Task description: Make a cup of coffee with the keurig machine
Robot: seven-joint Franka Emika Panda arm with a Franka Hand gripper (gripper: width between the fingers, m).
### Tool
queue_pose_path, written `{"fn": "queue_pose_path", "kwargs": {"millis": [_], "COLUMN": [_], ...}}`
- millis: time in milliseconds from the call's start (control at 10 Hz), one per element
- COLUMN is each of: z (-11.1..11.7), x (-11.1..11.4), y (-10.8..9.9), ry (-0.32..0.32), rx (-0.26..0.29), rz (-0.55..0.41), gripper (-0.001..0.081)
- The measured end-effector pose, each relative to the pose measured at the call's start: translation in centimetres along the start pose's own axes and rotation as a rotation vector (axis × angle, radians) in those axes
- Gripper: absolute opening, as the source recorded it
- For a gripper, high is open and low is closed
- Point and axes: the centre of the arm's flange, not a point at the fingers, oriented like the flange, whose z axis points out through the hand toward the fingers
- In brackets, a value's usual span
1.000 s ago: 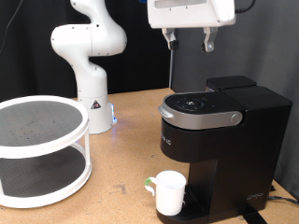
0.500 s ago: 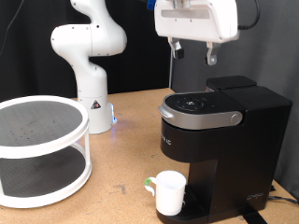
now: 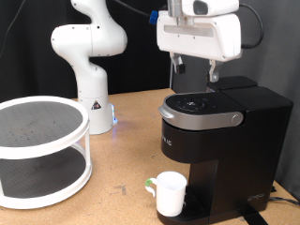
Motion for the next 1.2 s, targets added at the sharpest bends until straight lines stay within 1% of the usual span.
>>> {"fn": "queue_pose_path", "kwargs": {"millis": [200,400,500,600,700,800,900,1000,1100,1200], "z": [0.8,2.0,2.6,3.1,3.7,4.2,4.7,5.1,5.4,5.7], "x": [-0.1,-0.4,-0.6,-0.8,-1.0,-1.2,-1.4,-1.6,-1.7,-1.8], "y": [-0.2,-0.5,-0.6,-0.7,-0.7,-0.8,-0.9,-0.9,-1.0,-1.2], "ry": [-0.012,-0.027,-0.032,-0.031,-0.028,-0.027,-0.028,-0.027,-0.028,-0.030], "rx": [-0.001,-0.012,-0.017,-0.031,-0.047,-0.060,-0.067,-0.071,-0.070,-0.068], "rz": [-0.011,-0.029,-0.034,-0.038,-0.040,-0.043,-0.045,-0.046,-0.046,-0.047], "gripper": [0.0808,0.0541,0.0541,0.0403,0.0219,0.0219,0.0089,0.0089,0.0018,0.0005]}}
